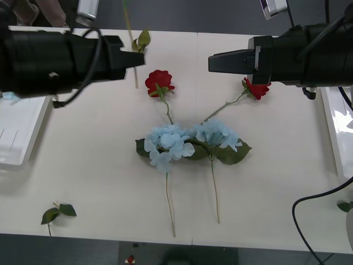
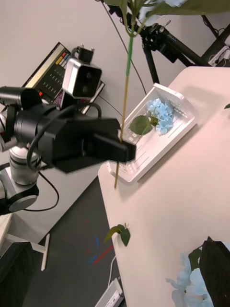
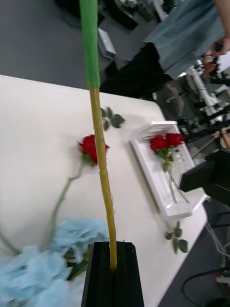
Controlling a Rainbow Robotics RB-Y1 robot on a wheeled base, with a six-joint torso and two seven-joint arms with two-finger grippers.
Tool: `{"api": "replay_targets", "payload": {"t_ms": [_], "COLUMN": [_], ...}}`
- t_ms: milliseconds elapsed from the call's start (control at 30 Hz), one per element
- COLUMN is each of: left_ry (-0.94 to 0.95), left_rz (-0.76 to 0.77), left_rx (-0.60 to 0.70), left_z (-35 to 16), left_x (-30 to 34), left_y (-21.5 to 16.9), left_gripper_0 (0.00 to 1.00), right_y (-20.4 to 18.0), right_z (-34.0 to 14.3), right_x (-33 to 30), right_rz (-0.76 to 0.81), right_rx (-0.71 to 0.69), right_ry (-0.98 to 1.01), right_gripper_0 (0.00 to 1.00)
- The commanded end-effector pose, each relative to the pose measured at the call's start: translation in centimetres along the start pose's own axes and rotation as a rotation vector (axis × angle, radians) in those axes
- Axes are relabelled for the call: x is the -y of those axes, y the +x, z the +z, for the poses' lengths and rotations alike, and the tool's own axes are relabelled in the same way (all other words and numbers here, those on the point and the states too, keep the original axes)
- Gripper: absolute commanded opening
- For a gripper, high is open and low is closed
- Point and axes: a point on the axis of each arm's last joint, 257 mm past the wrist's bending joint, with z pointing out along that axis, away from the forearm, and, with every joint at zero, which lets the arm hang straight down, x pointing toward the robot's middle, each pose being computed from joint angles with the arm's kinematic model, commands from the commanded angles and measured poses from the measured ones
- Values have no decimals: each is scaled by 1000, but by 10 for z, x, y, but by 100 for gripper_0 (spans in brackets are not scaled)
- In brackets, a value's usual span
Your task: Put the red flowers into the right box and the blue flowers into the left box
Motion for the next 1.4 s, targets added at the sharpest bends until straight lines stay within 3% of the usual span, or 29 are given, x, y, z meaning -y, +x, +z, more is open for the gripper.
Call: {"api": "replay_targets", "payload": {"t_ms": [33, 267, 433, 733, 967, 1400], "left_ry": [-117, -330, -456, -679, -740, -813], "left_rz": [-11, -72, -194, -355, -422, -422], "left_rx": [-11, 0, 5, -15, -70, -119], "left_z": [-45, -124, -191, -302, -337, -343], "left_x": [-36, -107, -158, -255, -302, -361], "left_y": [-9, -11, -3, 41, 83, 147], "left_gripper_0": [0, 0, 0, 0, 0, 1], "right_y": [-15, -19, -18, -8, 2, 34], "right_z": [1, -20, -35, -60, -71, -71], "right_x": [-13, 4, 29, 85, 128, 192], "right_rz": [-72, -80, -63, 202, 400, 746], "right_rx": [23, 20, -4, -17, 10, 105], "right_ry": [-20, 53, 166, 409, 612, 946], "right_gripper_0": [100, 100, 100, 100, 100, 100]}}
